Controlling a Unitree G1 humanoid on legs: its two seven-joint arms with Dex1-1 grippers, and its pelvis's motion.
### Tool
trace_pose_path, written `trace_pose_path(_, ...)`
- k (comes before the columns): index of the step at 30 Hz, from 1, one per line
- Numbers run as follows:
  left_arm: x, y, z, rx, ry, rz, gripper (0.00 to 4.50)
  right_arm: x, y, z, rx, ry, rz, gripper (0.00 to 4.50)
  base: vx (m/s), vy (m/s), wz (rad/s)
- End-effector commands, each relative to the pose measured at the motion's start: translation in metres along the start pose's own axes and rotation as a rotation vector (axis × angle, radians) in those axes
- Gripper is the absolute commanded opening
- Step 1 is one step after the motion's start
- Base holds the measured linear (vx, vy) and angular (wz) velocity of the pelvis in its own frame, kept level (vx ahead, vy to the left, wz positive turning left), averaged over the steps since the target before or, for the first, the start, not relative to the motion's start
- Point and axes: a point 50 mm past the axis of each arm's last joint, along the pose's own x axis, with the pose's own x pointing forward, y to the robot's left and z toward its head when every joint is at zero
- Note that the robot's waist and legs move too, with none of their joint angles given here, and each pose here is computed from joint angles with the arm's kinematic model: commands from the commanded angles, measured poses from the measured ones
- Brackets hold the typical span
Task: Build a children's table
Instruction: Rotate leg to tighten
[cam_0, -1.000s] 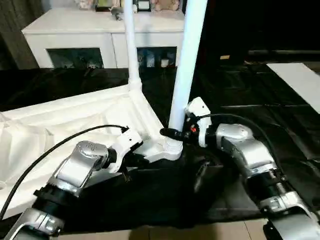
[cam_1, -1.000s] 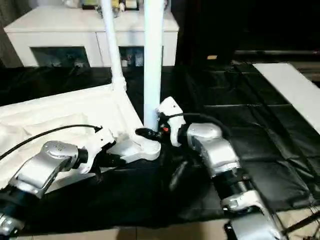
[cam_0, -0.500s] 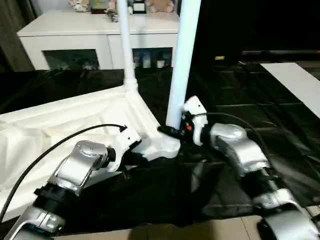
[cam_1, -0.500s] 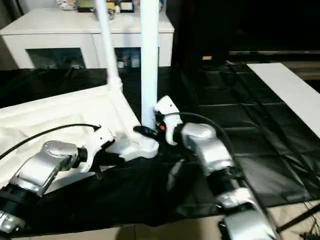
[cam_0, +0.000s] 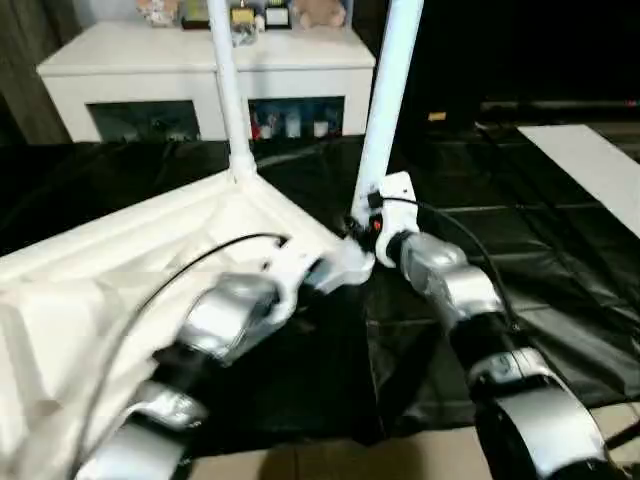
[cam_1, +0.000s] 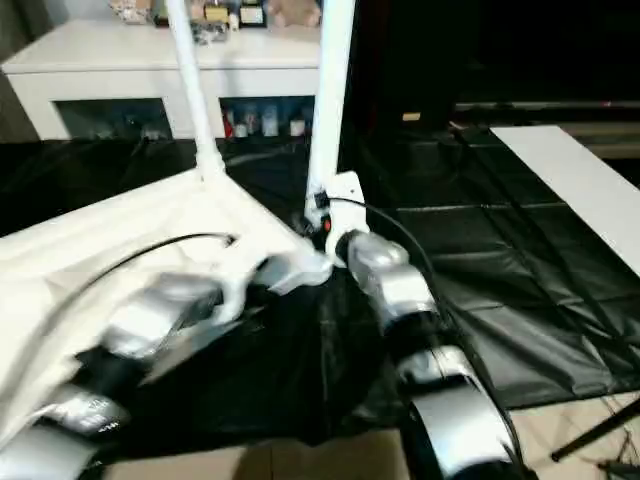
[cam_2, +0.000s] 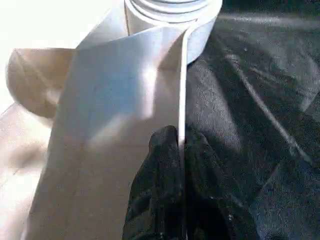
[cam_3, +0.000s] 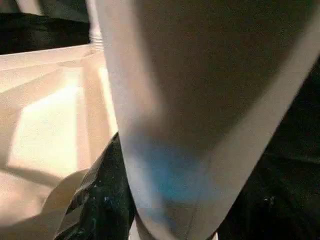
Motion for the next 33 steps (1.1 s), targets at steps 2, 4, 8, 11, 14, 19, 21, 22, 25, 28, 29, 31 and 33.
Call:
trace_pose_path(2,-0.003,0.001,0.027,0.024,-0.087,0.03,0.0,-0.004,0.016,-0.072,0.066,0.29,0.006,1.82,-0.001,0.029,-0.05)
trace_pose_path(4,-0.004,0.002,0.026,0.022,-0.085,0.033,0.0,-0.004,0.017,-0.072,0.066,0.291,0.005,1.82,0.0,0.0,0.0)
trace_pose_path(8,-0.007,0.012,0.021,0.018,-0.069,0.065,0.0,-0.002,0.02,-0.071,0.071,0.29,0.0,1.82,0.0,0.0,0.0)
trace_pose_path(11,-0.009,0.017,0.02,0.015,-0.071,0.075,0.0,0.0,0.021,-0.069,0.072,0.282,0.007,1.82,0.0,0.0,0.0)
trace_pose_path(14,-0.012,0.021,0.017,0.017,-0.073,0.07,0.0,0.002,0.023,-0.063,0.064,0.257,0.028,1.82,0.0,0.0,0.0)
trace_pose_path(19,-0.015,0.025,0.015,0.019,-0.071,0.071,0.0,0.003,0.021,-0.057,0.022,0.236,0.045,1.82,0.0,0.0,0.0)
trace_pose_path(21,-0.016,0.027,0.015,0.022,-0.069,0.072,0.0,0.004,0.02,-0.052,0.049,0.218,0.051,1.82,0.0,0.0,0.0)
trace_pose_path(22,-0.016,0.027,0.015,0.022,-0.069,0.072,0.0,0.004,0.02,-0.052,0.049,0.218,0.051,1.82,0.0,0.0,0.0)
trace_pose_path(25,-0.016,0.028,0.015,0.025,-0.068,0.072,0.0,0.005,0.019,-0.048,0.061,0.205,0.052,2.38,0.0,0.0,0.0)
trace_pose_path(28,-0.017,0.028,0.016,0.027,-0.068,0.071,0.0,0.006,0.019,-0.043,0.054,0.193,0.053,2.62,0.0,0.0,0.0)
trace_pose_path(29,-0.017,0.028,0.016,0.028,-0.069,0.069,0.0,0.007,0.018,-0.04,0.047,0.188,0.052,2.62,0.0,0.0,0.0)
trace_pose_path(31,-0.017,0.03,0.018,0.03,-0.071,0.07,0.0,0.008,0.017,-0.033,0.04,0.172,0.056,2.62,0.0,0.0,0.0)
trace_pose_path(33,-0.018,0.031,0.019,0.031,-0.073,0.071,0.0,0.009,0.016,-0.027,0.041,0.16,0.064,2.62,0.0,0.0,0.0)
